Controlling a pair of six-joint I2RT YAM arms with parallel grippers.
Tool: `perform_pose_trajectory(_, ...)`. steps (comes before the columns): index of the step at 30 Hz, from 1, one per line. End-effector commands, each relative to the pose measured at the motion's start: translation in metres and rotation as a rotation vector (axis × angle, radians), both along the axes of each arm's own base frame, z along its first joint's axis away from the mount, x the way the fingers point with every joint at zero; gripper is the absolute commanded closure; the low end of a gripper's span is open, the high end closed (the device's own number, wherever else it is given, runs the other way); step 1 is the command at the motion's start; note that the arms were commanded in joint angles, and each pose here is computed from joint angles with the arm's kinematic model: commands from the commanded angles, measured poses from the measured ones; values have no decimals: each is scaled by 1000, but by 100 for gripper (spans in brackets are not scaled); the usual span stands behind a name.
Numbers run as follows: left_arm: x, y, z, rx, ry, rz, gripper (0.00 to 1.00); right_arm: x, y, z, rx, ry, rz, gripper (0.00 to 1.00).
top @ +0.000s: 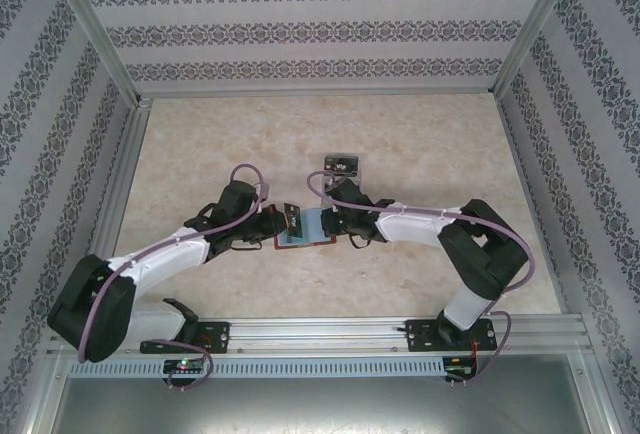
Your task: Take the credit cards out of the card holder
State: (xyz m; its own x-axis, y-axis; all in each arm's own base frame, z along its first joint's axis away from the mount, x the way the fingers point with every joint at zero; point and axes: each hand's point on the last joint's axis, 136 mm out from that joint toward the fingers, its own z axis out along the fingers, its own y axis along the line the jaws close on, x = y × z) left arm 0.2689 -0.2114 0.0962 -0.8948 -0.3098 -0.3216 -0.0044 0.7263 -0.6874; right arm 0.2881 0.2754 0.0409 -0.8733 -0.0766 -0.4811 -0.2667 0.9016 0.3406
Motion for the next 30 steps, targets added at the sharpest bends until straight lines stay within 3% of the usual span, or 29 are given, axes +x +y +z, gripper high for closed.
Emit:
perform_pose_trajectory(1,-3,11,12,69,-41,-13,99,5,-3,41,37,-102,12,84)
perform_pose_trajectory(5,-3,11,36,138,-121,-69,100,8,-17,88,49,-231,3,74)
perform_pose_trajectory(10,5,7,62,345,-248,-138,100,4,-61,135,64,-407,-80,54)
perform_pose_trajectory(15,22,-10,81,547,-362,-224,100,-10,-104,150,95,-511,-166,33)
perform_pose_trajectory(20,49,-28,99,818,-472,-319,100,-24,-146,149,127,-588,-292,2)
perform_pose_trajectory(30,92,-71,111,1109,-692,-636,100,-39,-168,152,202,-632,-353,2)
